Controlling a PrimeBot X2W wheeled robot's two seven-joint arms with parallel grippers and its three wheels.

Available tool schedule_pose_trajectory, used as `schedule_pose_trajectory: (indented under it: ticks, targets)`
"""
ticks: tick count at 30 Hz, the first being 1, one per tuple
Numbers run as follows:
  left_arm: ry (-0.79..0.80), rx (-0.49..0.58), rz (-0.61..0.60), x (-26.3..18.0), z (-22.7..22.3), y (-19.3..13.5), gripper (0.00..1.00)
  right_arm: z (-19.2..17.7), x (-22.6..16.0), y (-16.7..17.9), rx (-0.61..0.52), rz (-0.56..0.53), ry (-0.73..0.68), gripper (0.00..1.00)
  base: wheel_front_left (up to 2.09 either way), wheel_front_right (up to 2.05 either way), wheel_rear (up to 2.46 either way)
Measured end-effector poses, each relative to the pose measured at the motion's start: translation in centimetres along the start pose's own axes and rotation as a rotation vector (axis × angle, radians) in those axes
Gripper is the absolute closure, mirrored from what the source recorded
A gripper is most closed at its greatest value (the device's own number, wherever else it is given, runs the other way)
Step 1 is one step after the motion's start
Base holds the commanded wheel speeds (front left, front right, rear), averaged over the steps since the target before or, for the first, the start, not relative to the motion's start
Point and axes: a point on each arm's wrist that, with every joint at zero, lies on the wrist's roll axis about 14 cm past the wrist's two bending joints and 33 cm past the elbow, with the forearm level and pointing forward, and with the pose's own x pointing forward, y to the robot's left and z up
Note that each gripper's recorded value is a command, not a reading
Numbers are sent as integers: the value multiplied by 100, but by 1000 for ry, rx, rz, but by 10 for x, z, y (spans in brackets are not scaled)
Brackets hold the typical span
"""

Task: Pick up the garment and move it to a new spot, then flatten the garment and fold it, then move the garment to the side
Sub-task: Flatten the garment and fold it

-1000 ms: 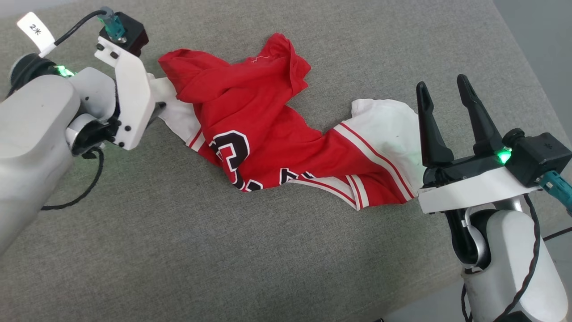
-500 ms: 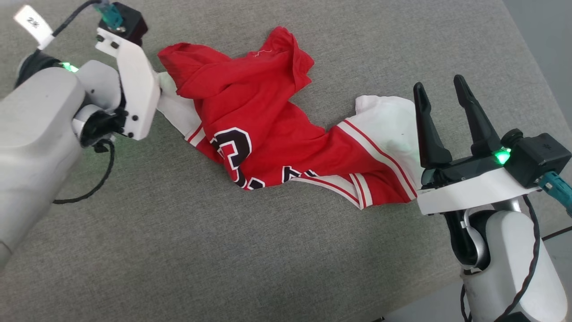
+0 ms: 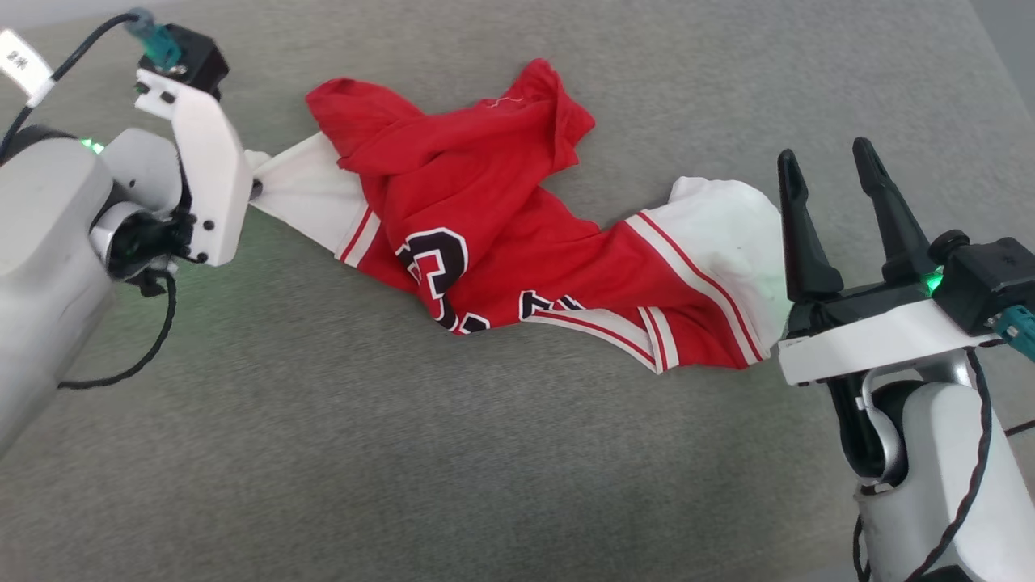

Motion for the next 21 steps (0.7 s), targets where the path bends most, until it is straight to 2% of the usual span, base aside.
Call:
schedule_pose_trajectory:
  ticks: [6, 12, 21]
  targets:
    - [15, -83, 68, -27, -34, 27, 100, 5, 8, 15, 1, 40, -6, 0, 0, 0, 0]
    - [42, -158, 98, -54, -76, 37, 100, 9, 12, 31, 6, 77, -4, 0, 0, 0, 0]
    - [150, -250, 97, -82, -145, 22, 100, 17, 12, 50, 8, 127, -7, 0, 0, 0, 0]
